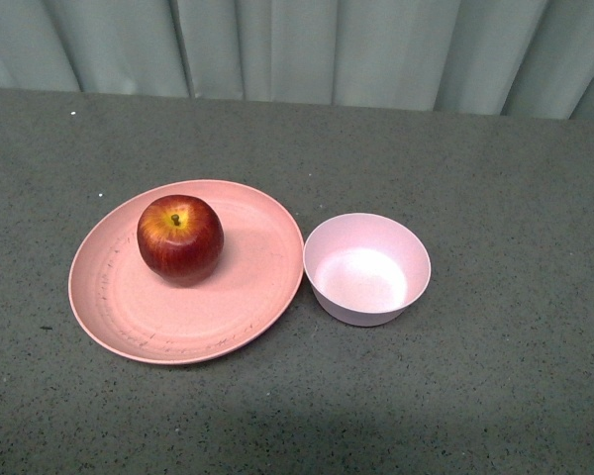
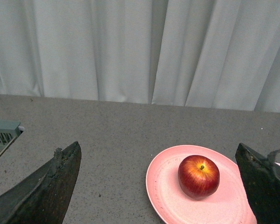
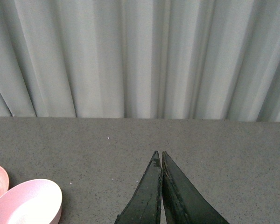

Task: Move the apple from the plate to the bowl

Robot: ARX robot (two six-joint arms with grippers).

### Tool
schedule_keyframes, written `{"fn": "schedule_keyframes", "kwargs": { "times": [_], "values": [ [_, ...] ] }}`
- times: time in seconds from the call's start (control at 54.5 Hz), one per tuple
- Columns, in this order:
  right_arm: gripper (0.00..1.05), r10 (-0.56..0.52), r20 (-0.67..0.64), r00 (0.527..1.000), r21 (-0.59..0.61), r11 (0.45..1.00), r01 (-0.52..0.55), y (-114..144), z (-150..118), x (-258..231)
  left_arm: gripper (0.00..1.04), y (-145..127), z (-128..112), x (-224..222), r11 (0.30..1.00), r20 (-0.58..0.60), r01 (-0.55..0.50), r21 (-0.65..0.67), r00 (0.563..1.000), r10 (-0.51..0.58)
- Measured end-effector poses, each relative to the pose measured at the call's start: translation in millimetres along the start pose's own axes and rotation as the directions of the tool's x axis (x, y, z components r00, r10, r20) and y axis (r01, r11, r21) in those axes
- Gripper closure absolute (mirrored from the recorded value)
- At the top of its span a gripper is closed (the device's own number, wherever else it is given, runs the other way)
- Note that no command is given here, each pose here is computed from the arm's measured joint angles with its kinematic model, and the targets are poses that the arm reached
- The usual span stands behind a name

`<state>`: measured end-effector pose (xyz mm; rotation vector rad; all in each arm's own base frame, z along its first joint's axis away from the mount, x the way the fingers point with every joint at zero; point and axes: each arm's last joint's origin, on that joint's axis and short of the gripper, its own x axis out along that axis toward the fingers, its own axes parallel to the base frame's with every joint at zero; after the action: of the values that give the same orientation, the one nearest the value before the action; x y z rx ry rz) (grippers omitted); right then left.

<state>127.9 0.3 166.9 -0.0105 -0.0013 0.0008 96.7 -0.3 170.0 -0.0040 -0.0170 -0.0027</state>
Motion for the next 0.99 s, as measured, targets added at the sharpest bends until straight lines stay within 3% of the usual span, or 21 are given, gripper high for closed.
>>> {"fn": "schedule_keyframes", "kwargs": {
  "times": [0.991],
  "values": [
    [1.04,0.003,0.002,1.000,0.000,1.000,-0.003,0,-1,-30,0.07,0,0,0,1.000,0.000,0.000,0.000,1.000,0.000]
  ]
}}
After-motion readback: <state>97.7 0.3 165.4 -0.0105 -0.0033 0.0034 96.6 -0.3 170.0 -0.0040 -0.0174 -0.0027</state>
